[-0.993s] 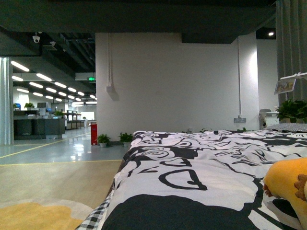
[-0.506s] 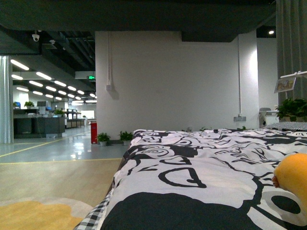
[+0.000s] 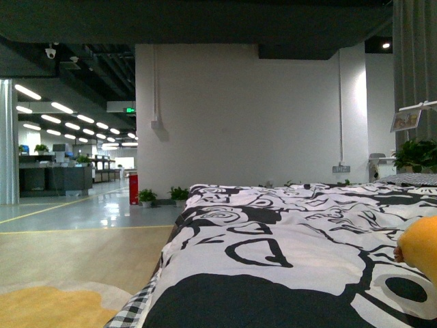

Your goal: Put away toys

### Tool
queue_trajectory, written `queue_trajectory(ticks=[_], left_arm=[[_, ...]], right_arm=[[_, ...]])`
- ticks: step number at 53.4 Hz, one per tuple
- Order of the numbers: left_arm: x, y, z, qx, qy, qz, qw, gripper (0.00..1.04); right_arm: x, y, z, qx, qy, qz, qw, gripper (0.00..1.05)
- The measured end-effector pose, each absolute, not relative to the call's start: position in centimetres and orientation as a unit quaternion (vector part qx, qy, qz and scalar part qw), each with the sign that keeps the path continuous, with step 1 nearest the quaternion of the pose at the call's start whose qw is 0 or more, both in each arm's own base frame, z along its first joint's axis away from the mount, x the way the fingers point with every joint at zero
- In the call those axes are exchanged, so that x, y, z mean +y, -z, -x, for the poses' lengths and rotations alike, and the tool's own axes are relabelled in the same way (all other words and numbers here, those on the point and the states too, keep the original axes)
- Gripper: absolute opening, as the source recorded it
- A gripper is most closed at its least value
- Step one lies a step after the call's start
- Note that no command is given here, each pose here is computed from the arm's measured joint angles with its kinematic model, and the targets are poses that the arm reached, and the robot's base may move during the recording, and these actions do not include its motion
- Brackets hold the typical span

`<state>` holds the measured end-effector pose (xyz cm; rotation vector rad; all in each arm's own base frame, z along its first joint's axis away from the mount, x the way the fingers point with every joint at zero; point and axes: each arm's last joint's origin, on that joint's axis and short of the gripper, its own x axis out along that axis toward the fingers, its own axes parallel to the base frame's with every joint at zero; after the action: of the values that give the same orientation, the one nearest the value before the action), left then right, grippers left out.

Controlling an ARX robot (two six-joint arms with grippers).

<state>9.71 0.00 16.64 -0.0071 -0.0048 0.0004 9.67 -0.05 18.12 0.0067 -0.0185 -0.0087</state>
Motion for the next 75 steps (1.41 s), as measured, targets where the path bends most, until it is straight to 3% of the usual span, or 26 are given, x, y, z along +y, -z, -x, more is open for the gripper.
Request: queue_trajectory(ticks=[75], left_arm=[[0.0,-16.6,-9.7,-0.002,-0.001,0.004,1.0,0.98]], right_arm=[[0.0,-16.8,-9.7,-0.007,-0.003,-0.003,1.0,0.06]])
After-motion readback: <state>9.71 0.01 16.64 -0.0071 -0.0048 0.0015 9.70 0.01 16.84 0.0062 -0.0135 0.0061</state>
